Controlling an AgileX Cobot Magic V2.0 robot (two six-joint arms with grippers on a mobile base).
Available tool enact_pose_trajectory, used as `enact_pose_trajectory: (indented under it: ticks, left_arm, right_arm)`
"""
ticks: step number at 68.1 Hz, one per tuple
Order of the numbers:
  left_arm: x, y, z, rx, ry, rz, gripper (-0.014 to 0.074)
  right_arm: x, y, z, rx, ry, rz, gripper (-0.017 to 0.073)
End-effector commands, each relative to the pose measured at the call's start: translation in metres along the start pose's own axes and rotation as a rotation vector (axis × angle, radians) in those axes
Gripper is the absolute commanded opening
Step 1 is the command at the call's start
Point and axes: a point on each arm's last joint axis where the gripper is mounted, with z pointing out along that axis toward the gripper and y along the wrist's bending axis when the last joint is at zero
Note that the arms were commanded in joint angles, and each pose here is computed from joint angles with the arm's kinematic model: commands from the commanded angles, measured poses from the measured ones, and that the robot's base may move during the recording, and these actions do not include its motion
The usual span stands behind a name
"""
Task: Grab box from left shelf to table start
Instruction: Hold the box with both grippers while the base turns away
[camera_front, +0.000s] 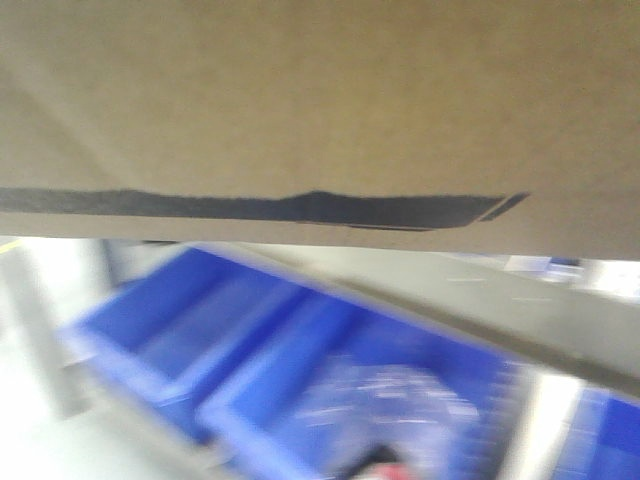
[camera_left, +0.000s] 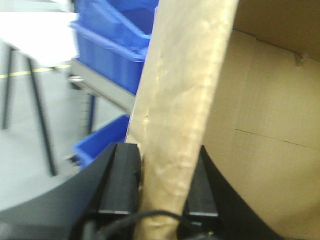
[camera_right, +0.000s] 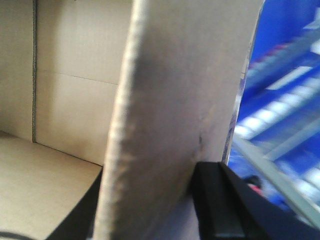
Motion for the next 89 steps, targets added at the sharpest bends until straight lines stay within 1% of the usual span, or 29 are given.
enact_pose_trajectory:
  ticks: [1,89]
  left_arm:
    - [-0.017,-0.013,-0.007,0.158,-0.12,0.01,-0.0099]
    - [-0.017,-0.013,-0.007,0.158,-0.12,0.01,-0.0099]
  right_arm:
    - [-0.0243,0.0032,-0.0035,-0.013,-0.191,0.0,0.006]
    - [-0.0243,0.0032,-0.0035,-0.013,-0.191,0.0,0.0059]
